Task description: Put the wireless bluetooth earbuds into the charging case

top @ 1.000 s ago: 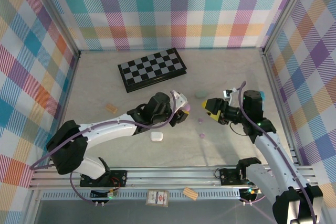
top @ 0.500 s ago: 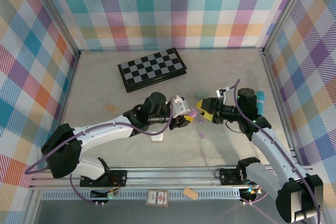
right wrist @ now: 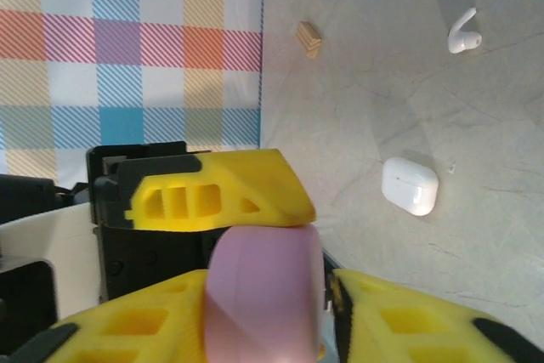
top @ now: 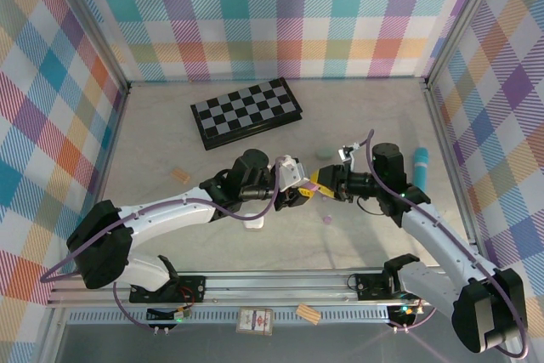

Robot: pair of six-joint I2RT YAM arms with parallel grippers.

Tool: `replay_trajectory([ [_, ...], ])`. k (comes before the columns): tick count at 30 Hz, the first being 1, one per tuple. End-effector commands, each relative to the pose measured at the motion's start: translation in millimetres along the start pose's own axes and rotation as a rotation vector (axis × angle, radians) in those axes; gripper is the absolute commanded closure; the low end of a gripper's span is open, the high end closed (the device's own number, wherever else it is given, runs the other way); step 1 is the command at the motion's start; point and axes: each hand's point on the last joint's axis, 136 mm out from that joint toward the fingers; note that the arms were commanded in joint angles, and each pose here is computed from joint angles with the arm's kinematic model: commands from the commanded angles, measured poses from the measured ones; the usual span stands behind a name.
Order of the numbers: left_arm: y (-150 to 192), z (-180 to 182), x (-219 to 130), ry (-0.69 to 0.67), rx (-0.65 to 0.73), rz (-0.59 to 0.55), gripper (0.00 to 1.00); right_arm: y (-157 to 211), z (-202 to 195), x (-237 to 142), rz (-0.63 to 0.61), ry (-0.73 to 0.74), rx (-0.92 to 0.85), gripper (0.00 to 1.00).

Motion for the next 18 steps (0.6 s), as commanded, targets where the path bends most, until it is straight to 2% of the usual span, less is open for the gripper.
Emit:
replay_trajectory([
  [1, -11, 1, -2, -0.007, 0.022, -0.053, 0.72, -3, 8, -1, -0.018, -0.01, -0.035, 0.67],
  [3, -11, 2, -1, -0.018, 0.011, -0.053, 0.72, -3, 6, -2, -0.024, -0.004, -0.045, 0.66],
  [7, -9, 21, 1, -0.113, -0.078, -0.042, 0.73, -9, 4, -7, -0.088, 0.032, -0.096, 0.42],
  [8, -10, 21, 2, -0.112, -0.09, -0.044, 0.72, -11, 4, -10, -0.114, 0.042, -0.112, 0.4],
  [14, -12, 18, 0, -0.099, -0.112, -0.064, 0.72, -11, 9, -9, -0.11, 0.021, -0.126, 0.42],
  [18, -15, 19, 1, -0.101, -0.125, -0.07, 0.72, -11, 10, -3, -0.092, 0.015, -0.129, 0.49],
])
Point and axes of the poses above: each hand's point on the last joint's axis, 136 mm out from that joint toward the fingers, its own x axis out along the fingers, its own z axis along the line the jaws close on, y = z × x, and after that the axes turned 5 degrees about x, right-handed
